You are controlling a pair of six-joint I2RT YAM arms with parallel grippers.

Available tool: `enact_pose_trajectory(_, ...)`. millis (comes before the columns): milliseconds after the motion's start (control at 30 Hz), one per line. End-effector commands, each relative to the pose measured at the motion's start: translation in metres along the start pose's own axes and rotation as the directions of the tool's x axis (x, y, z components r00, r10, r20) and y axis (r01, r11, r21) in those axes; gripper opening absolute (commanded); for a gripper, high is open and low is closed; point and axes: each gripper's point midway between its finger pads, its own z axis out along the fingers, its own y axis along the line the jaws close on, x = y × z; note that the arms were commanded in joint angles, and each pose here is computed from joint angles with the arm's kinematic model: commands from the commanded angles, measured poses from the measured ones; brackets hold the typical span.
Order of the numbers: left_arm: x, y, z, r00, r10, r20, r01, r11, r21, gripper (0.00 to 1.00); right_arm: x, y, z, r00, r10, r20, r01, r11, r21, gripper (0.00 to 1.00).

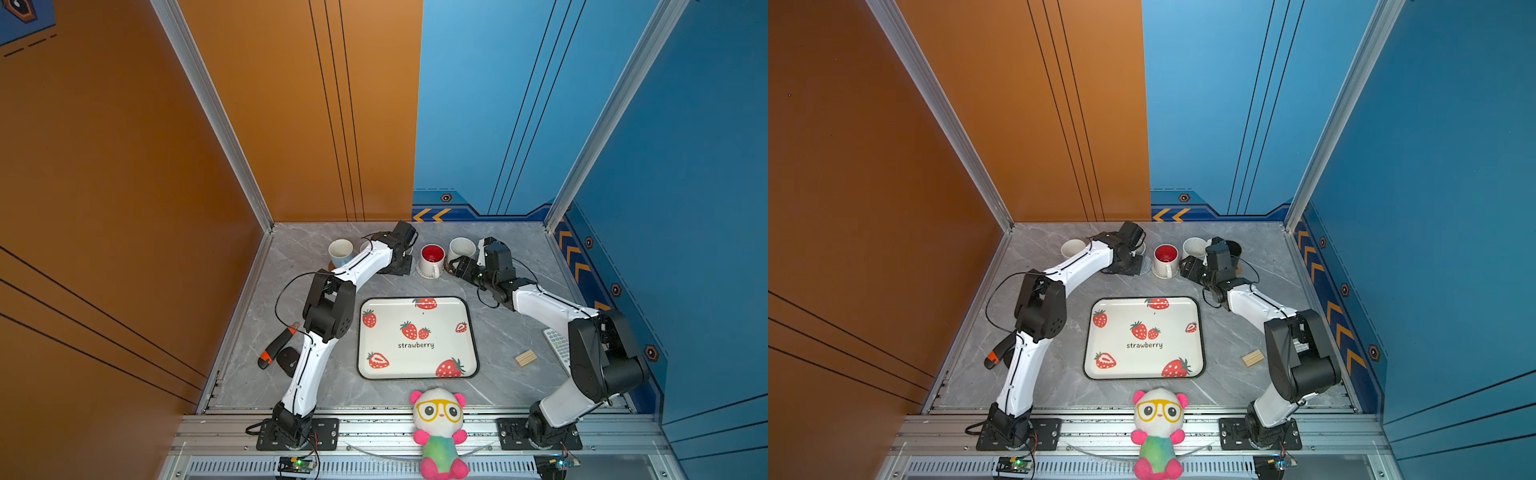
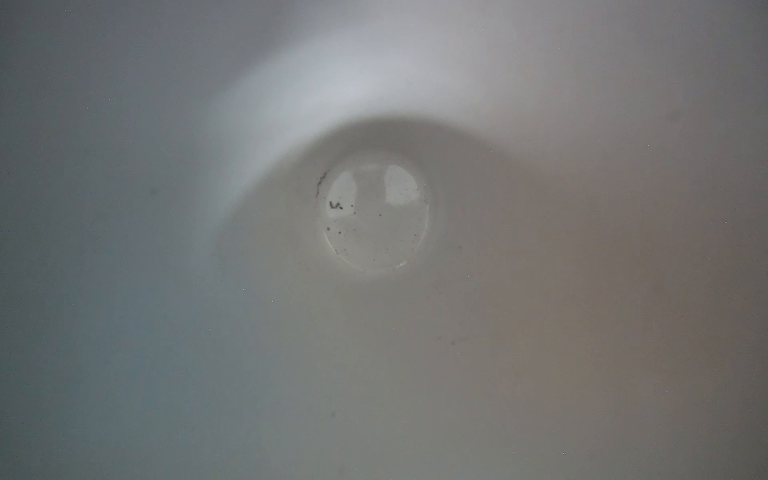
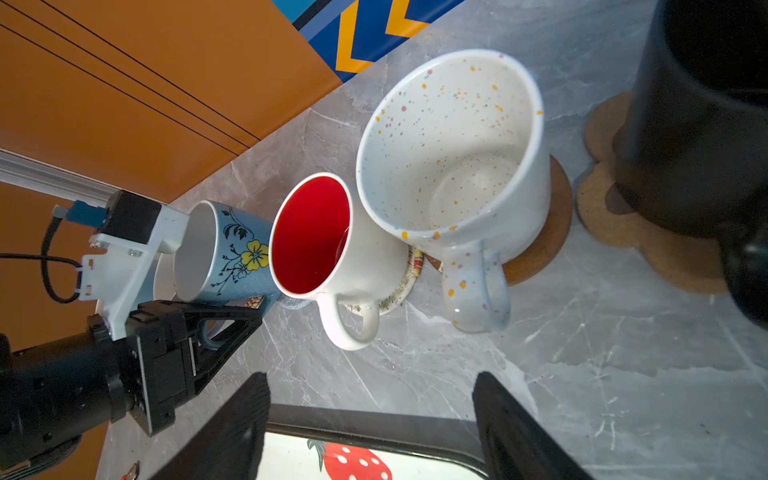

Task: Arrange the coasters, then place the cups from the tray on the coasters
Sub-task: 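Lower the blue-handled mug onto the blue woven coaster with left gripper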

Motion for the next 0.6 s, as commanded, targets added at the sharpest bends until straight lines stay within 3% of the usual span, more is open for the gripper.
enact_pose_trajectory(0, -0.0210, -0.0016, -0.0108, 0.998, -0.013, 0.055, 0.012, 1.000, 0.028, 0.00, -0.0078, 0.0054, 0.0025, 1.000, 0.011, 0.004, -0.011, 1.000, -0.019, 0.75)
enact_pose_trajectory(567, -0.0178, -0.0020, -0.0086, 0.999, -0.023, 0.035, 0.022, 0.999, 0.043, 0.00, -0.0074, 0.0059, 0.0011, 1.000, 0.009, 0.003, -0.008, 1.000, -0.020, 0.76)
